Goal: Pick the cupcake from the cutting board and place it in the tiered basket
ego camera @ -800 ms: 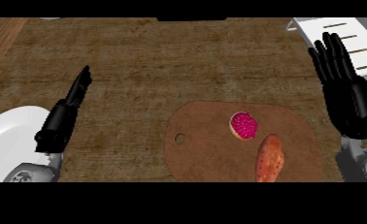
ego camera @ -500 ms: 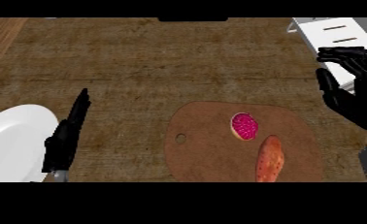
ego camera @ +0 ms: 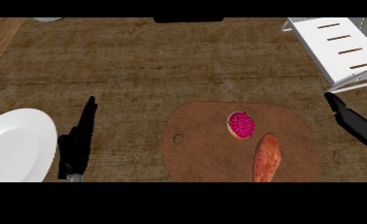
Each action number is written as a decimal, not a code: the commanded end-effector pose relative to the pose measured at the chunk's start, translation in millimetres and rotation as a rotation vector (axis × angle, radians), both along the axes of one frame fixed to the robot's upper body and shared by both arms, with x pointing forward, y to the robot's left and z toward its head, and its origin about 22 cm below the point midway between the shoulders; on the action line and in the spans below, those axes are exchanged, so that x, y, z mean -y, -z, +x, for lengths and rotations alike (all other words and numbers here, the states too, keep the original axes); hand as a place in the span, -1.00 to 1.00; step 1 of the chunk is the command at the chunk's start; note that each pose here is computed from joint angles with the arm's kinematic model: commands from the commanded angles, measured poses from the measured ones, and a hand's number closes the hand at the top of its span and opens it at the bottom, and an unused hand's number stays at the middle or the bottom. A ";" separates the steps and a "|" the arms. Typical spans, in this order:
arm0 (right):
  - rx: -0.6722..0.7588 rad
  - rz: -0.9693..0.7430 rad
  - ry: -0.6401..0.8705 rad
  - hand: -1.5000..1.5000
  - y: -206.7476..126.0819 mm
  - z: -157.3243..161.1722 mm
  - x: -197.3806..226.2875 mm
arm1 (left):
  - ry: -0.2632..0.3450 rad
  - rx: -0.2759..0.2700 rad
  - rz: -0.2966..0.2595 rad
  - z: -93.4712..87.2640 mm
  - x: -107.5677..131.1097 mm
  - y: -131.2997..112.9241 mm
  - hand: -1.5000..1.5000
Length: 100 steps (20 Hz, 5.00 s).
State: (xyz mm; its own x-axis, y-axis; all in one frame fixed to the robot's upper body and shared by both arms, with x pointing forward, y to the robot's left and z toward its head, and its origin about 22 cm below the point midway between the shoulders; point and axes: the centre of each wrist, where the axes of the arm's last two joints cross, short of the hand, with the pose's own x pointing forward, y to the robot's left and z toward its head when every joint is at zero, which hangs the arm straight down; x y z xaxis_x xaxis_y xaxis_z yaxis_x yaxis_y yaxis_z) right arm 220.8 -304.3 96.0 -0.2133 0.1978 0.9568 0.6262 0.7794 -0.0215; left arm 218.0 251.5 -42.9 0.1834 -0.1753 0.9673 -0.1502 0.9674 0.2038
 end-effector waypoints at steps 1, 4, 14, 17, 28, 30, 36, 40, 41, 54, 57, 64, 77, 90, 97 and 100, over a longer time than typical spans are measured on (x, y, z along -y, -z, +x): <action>-0.025 -0.038 -0.035 -1.00 -19.2 -35.2 -12.5 | 0.000 -0.102 -0.017 -20.7 -2.2 14.3 0.00; -0.258 -0.103 -0.140 -1.00 -11.6 -41.7 -30.8 | -0.006 -0.087 -0.017 -5.4 6.7 7.1 0.00; -0.779 -0.525 -0.248 -1.00 -66.5 -72.1 -35.0 | 0.001 -0.085 -0.009 0.6 0.0 9.5 0.00; -0.862 -0.588 -0.137 -1.00 -84.0 -66.5 -40.6 | 0.016 -0.095 -0.011 -1.3 13.5 7.2 0.00; -0.953 -0.669 -0.096 -1.00 -66.1 -47.2 -101.8 | 0.040 -0.084 -0.003 -3.4 15.5 10.2 0.00; -1.016 -0.715 -0.088 -1.00 -56.2 -40.9 -100.3 | 0.029 -0.086 -0.008 -14.4 13.5 20.3 0.00; -1.161 -0.780 -0.097 -1.00 -35.3 -27.1 -118.3 | 0.030 -0.084 -0.020 -7.0 18.4 7.6 0.00; -1.171 -0.732 -0.146 -1.00 -27.7 -12.4 -138.9 | 0.023 -0.088 -0.025 -3.2 10.2 11.0 0.00; -1.159 -0.733 -0.147 -1.00 -27.8 -7.7 -145.8 | 0.018 -0.083 -0.014 -11.7 15.1 19.2 0.00; -1.352 -0.762 -0.185 -1.00 -5.9 27.3 -167.2 | 0.017 -0.080 -0.001 -5.9 -6.7 8.1 0.00; -1.359 -0.763 -0.208 -1.00 -3.5 33.1 -183.9 | 0.003 -0.093 -0.019 -6.8 6.1 7.5 0.00; -1.408 -0.749 -0.204 -1.00 4.2 41.8 -188.7 | 0.022 -0.092 -0.021 -17.3 7.2 14.0 0.00; -1.478 -0.659 -0.258 -1.00 23.7 41.3 -174.6 | -0.004 -0.093 -0.018 0.9 11.2 6.5 0.00; -1.413 -0.777 -0.282 1.00 47.6 37.6 -179.3 | -0.002 -0.103 -0.038 -4.1 9.6 0.9 0.00; -1.472 -0.617 0.050 1.00 41.7 65.0 -68.0 | -0.044 -0.086 -0.029 -3.9 2.1 4.1 0.00; -1.515 -0.459 0.237 1.00 52.8 59.6 -16.3 | -0.014 -0.106 -0.022 -22.2 7.8 18.1 0.00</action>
